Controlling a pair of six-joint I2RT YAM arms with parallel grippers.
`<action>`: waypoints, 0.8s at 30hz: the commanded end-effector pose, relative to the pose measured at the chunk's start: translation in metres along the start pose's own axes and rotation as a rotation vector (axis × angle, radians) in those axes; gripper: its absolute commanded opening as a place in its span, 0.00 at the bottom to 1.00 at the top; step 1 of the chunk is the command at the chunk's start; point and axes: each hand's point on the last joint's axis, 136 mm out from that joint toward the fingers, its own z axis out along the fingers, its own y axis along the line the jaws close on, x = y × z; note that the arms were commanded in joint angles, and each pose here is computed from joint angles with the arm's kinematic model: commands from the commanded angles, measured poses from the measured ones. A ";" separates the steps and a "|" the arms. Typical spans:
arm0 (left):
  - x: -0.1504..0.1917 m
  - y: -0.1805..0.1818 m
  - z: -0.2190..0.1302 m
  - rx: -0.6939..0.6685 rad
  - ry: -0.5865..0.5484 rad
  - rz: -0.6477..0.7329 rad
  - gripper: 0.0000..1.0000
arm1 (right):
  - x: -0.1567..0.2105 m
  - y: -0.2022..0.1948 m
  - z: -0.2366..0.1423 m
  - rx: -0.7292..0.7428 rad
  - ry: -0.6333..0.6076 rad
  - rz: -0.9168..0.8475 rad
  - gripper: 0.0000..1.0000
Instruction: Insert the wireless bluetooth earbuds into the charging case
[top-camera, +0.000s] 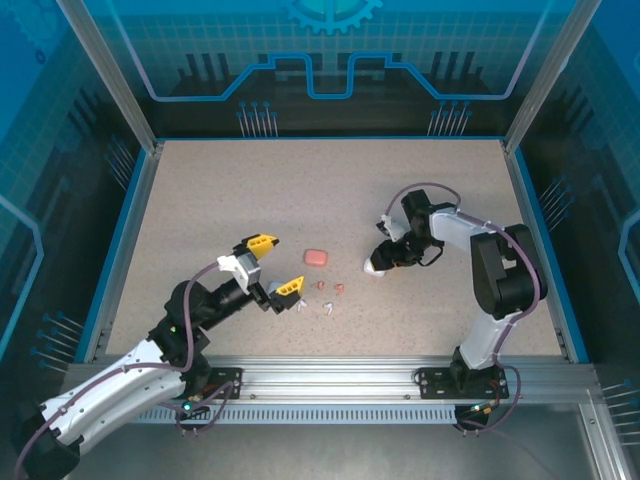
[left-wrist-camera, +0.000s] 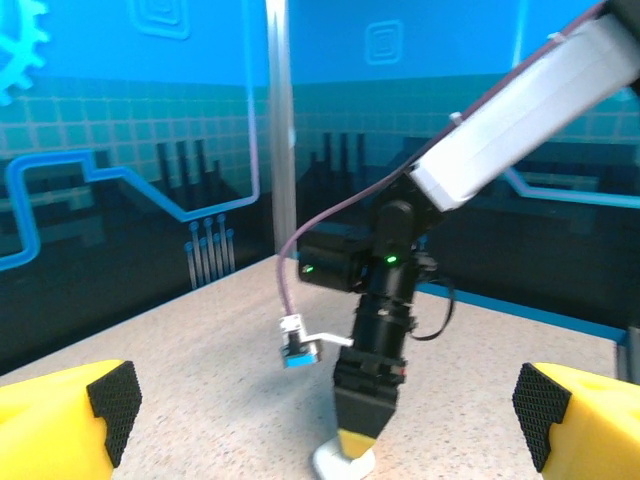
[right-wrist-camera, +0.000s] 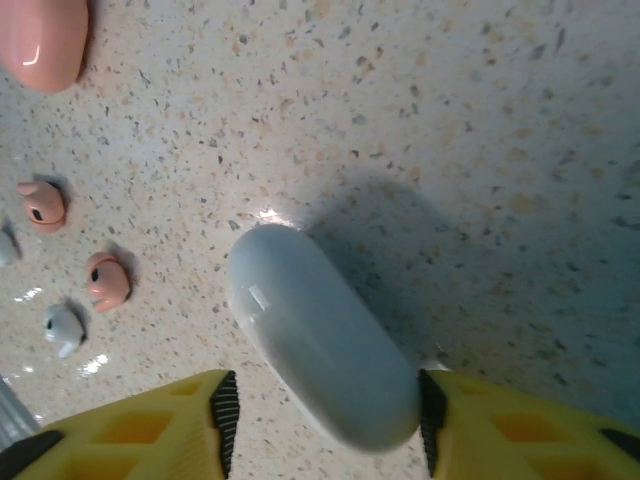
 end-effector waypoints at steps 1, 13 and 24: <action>-0.005 0.029 -0.001 -0.167 0.013 -0.041 0.99 | -0.012 0.000 -0.032 0.096 -0.078 -0.034 0.58; 0.027 0.086 -0.026 -0.488 0.192 -0.114 0.99 | -0.043 0.051 -0.063 0.365 -0.055 -0.356 0.78; 0.051 0.128 -0.064 -0.710 0.266 -0.290 0.99 | -0.067 0.115 0.010 0.345 0.116 -0.736 0.90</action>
